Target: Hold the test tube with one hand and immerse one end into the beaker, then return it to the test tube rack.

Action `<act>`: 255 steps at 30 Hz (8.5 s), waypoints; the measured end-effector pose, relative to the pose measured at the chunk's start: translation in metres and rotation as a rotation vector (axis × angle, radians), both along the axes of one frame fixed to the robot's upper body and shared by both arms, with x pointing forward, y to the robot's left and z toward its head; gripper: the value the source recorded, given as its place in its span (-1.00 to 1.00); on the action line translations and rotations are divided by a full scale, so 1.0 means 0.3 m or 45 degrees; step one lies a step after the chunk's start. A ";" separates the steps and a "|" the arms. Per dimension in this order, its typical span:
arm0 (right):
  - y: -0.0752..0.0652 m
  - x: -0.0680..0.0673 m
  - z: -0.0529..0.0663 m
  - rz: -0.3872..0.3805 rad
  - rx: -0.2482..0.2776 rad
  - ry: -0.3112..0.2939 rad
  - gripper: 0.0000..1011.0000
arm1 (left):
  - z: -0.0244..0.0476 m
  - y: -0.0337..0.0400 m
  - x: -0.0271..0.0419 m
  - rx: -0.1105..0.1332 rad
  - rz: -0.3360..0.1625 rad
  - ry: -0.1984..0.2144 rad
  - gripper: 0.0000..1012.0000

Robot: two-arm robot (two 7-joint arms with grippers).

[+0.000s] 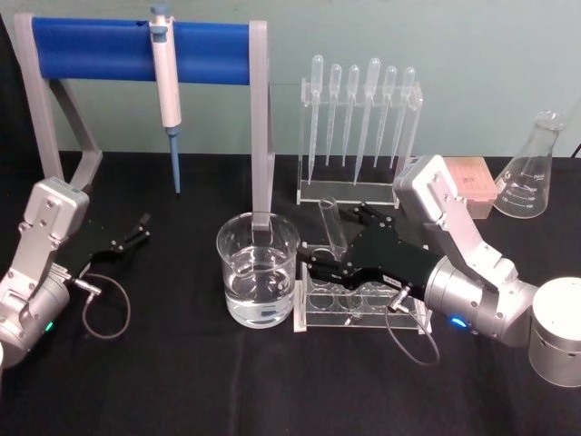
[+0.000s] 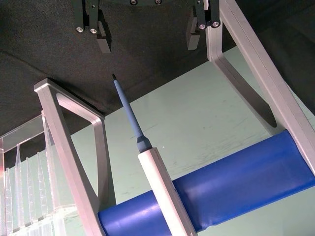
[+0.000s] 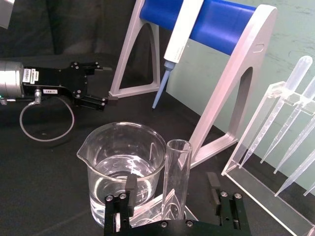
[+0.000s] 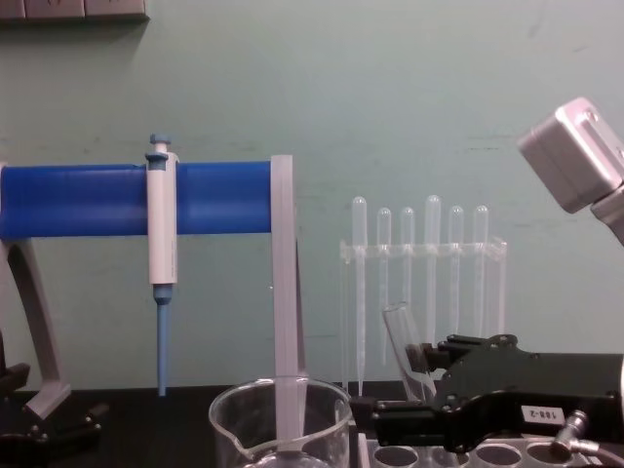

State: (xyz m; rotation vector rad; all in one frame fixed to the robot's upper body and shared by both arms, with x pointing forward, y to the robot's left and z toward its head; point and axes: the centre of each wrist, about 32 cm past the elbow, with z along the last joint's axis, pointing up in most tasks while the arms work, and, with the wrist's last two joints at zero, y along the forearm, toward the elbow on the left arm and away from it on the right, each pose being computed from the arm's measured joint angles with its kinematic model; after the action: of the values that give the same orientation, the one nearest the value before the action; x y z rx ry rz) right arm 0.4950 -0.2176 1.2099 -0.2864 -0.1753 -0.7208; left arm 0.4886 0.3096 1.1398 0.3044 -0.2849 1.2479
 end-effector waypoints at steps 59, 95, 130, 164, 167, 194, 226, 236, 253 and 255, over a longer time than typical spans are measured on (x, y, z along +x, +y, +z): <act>-0.064 -0.113 0.112 -0.105 0.377 -0.110 -0.55 | 0.000 0.000 0.000 0.000 0.000 0.000 0.98; -0.064 -0.113 0.110 -0.105 0.374 -0.110 -0.55 | 0.000 0.000 0.000 0.000 0.000 0.000 0.98; -0.064 -0.113 0.110 -0.105 0.374 -0.110 -0.55 | 0.000 0.000 0.000 0.000 0.000 0.000 0.98; -0.064 -0.113 0.110 -0.105 0.374 -0.110 -0.55 | 0.000 0.000 0.000 0.000 0.000 0.000 0.98; -0.064 -0.113 0.110 -0.105 0.374 -0.110 -0.55 | 0.000 0.000 0.000 0.000 0.000 0.000 0.98; -0.064 -0.113 0.110 -0.105 0.374 -0.110 -0.55 | 0.000 0.000 0.000 0.000 0.000 0.000 0.98; 0.162 0.016 0.197 0.131 0.406 -0.180 -0.55 | 0.000 0.000 0.000 0.000 0.000 0.000 0.98; 0.202 0.050 0.068 0.141 0.383 -0.153 -0.55 | 0.000 0.000 0.000 0.000 0.000 0.000 0.98; 0.191 0.046 -0.127 0.123 0.398 -0.099 -0.55 | 0.000 0.000 0.000 0.000 0.000 0.000 0.98; 0.191 0.044 -0.130 0.121 0.400 -0.097 -0.55 | 0.000 0.000 0.000 0.000 0.000 0.000 0.98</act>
State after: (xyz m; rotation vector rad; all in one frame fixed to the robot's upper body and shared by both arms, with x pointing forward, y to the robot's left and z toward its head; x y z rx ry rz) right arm 0.5083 -0.1604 1.1708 0.0486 -0.1444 -0.6543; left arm 0.4886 0.3097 1.1398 0.3045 -0.2850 1.2479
